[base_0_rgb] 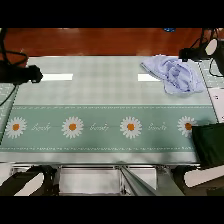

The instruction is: Fold the shirts.

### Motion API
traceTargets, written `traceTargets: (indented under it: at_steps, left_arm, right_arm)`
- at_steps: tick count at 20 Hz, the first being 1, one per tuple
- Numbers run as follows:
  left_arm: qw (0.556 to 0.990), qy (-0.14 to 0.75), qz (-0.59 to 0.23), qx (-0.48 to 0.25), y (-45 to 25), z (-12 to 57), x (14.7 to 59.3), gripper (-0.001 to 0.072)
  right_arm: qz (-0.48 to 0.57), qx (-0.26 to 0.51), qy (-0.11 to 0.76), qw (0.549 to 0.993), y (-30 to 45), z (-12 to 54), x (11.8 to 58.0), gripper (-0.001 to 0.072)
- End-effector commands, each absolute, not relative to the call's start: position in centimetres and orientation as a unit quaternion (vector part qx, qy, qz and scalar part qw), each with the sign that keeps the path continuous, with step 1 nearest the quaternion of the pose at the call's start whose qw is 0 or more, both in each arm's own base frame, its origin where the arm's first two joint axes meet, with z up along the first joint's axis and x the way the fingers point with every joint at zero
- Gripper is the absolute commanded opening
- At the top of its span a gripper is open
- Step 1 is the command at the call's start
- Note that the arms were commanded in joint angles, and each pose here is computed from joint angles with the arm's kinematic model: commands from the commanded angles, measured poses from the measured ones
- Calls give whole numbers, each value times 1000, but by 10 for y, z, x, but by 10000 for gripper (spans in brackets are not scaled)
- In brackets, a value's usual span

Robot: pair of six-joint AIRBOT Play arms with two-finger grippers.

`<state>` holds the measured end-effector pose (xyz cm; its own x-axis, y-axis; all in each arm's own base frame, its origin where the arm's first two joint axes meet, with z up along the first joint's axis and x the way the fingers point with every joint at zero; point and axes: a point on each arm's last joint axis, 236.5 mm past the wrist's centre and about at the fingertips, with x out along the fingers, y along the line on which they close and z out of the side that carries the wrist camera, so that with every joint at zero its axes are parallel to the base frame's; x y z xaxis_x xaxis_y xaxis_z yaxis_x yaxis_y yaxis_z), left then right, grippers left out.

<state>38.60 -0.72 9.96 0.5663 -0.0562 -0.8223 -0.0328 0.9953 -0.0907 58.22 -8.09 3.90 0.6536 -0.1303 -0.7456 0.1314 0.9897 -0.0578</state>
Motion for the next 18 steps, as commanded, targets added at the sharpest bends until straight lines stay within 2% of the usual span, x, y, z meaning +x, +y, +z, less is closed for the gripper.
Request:
traceTargets:
  at_steps: [1, 6, 7, 8, 10, 13, 15, 16, 17, 18]
  left_arm:
    - [857, 512, 5, -61, -7, 54, 364, 507]
    - [858, 507, 12, -75, -7, 38, 369, 506]
    - [857, 508, 11, -80, -9, 35, 371, 506]
    - [854, 513, 9, -84, -10, 31, 372, 506]
    - [851, 517, 9, -87, -11, 24, 375, 505]
    - [877, 469, 25, -99, 5, 57, 398, 503]
    - [889, 445, 38, -106, 21, 96, 407, 501]
    - [894, 432, 44, -106, 29, 118, 408, 469]
    - [902, 418, 45, -100, 36, 141, 408, 401]
    - [909, 403, 47, -96, 39, 160, 406, 394]
  right_arm:
    - [-88, 9, 446, 891, -107, -17, 598, 421]
    - [-93, 29, 523, 846, -121, -77, 571, 419]
    - [-90, 31, 542, 835, -119, -86, 564, 411]
    - [-80, 33, 559, 824, -113, -93, 556, 366]
    - [-42, 49, 578, 814, -93, -93, 548, 16]
    - [18, 71, 569, 819, -62, -60, 544, 22]
    - [40, 61, 532, 843, -54, -11, 547, 21]
    - [40, 50, 503, 862, -55, 20, 551, 21]
    - [37, 52, 458, 886, -54, 60, 556, 21]
    - [39, 56, 409, 910, -50, 105, 559, 21]
